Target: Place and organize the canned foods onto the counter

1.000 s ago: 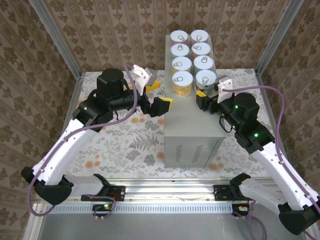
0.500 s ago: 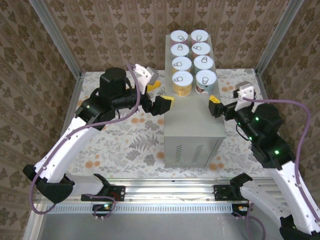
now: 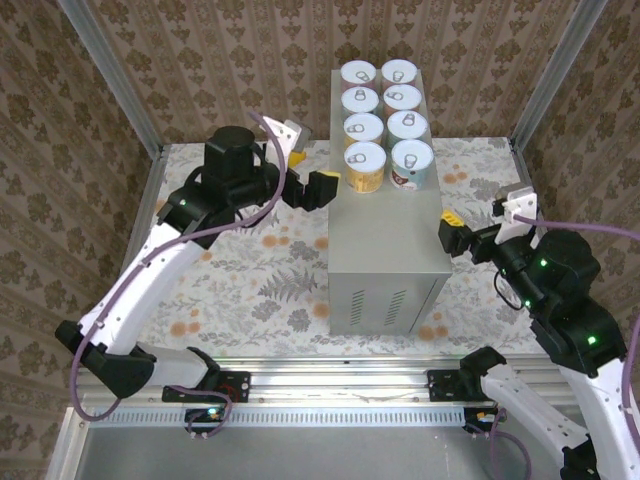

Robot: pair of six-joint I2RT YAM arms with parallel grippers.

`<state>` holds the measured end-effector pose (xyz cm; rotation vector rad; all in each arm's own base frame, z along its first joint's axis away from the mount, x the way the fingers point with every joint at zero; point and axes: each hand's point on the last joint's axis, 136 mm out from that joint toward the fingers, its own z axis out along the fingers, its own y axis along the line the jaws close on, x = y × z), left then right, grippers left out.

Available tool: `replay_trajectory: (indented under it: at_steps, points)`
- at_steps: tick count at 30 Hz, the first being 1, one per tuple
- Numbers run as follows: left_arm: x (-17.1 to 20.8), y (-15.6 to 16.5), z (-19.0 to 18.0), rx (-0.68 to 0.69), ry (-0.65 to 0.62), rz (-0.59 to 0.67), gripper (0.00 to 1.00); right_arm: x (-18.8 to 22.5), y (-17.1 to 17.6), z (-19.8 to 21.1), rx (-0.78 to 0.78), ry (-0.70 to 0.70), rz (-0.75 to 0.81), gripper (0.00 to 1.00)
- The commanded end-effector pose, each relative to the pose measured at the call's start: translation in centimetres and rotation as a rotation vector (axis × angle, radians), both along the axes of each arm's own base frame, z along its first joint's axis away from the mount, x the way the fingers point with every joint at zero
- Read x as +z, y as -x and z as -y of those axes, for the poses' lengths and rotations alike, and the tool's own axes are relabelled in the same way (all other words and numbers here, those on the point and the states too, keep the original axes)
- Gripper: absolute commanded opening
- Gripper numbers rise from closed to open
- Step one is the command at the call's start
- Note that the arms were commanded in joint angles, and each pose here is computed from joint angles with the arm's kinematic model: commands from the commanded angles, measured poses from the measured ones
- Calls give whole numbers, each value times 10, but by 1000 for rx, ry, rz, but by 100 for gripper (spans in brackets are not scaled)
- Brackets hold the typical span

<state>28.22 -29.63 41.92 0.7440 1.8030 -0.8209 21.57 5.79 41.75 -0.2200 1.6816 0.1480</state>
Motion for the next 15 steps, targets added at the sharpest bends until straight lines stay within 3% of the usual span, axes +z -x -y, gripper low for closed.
replay_trajectory:
  at_steps: [1,15]
  points:
    - [-6,-15,-4,58,1,-19,100,6,11,10,-34,-11,-5,100]
    - [-36,-36,5,60,-25,-85,100,7,18,11,-23,-14,-4,100]
